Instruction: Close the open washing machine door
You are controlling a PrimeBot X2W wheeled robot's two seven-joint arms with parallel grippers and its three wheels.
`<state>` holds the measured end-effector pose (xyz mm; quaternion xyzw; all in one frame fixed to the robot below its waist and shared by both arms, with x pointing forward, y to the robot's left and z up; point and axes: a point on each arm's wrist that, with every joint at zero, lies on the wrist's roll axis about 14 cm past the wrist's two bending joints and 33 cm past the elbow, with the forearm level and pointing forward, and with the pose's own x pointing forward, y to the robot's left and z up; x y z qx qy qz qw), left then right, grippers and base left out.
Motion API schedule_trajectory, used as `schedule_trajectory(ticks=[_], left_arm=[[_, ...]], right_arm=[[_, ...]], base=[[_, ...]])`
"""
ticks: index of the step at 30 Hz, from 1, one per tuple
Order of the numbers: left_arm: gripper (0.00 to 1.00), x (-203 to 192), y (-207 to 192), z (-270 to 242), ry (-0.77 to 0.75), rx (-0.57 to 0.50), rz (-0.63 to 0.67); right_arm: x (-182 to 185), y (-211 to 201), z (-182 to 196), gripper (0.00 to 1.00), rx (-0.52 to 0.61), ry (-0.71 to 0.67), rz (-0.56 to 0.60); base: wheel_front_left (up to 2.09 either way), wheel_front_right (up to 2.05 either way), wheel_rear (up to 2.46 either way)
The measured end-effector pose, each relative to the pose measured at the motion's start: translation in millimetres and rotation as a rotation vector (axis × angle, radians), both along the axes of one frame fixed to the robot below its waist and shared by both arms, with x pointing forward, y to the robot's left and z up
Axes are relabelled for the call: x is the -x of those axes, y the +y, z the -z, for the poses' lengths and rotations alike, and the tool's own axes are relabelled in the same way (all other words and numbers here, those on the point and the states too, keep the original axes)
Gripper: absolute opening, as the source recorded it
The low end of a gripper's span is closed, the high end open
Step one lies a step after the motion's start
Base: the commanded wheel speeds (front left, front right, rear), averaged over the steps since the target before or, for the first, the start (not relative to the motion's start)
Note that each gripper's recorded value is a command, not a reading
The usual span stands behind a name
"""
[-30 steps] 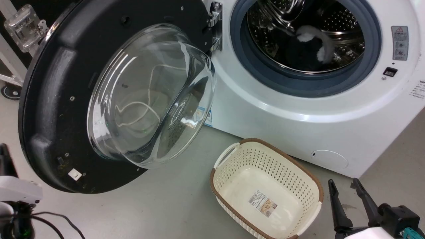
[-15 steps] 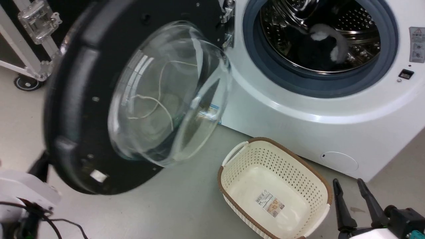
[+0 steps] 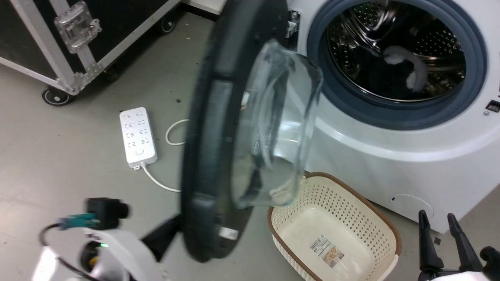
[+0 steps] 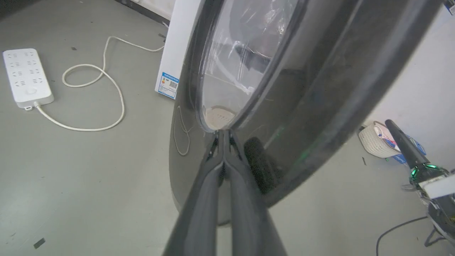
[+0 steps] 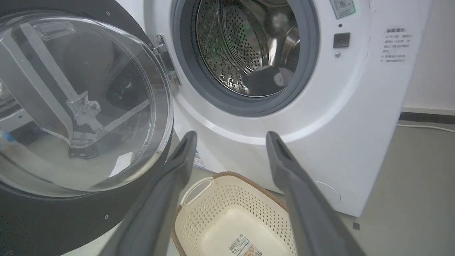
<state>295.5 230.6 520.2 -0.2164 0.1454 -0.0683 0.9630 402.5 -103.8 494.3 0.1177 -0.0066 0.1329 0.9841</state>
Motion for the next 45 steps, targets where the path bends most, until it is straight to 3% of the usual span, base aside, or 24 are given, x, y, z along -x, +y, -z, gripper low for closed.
schedule_trajectory(ticks=[5, 6, 11, 25, 34, 45], left_arm=[[0.0, -4, -47, 4, 0.016, 0.025, 0.16], [0.0, -13, -77, -1, 0.003, 0.035, 0.268], [0.0, -25, -126, -6, -0.01, 0.043, 0.451], [0.0, -81, -240, -30, -0.156, -0.013, 0.787], [0.0, -143, -289, -27, -0.233, -0.124, 0.838], [0.0, -228, -334, -35, -0.345, -0.183, 0.721]], right_arm=[[0, -7, 1, 1.0, -0.014, 0.0, 0.024], [1, -16, 3, 1.0, -0.02, 0.002, 0.05], [7, -39, 8, 1.0, -0.038, 0.016, 0.12], [39, -122, 11, 1.0, -0.034, 0.023, 0.37], [63, -161, 15, 1.0, -0.043, 0.043, 0.503], [89, -198, 25, 1.0, -0.041, 0.087, 0.642]], base=[[0.0, 0.0, 0.0], [0.0, 0.0, 0.0], [0.0, 0.0, 0.0], [0.0, 0.0, 0.0], [0.0, 0.0, 0.0], [0.0, 0.0, 0.0]])
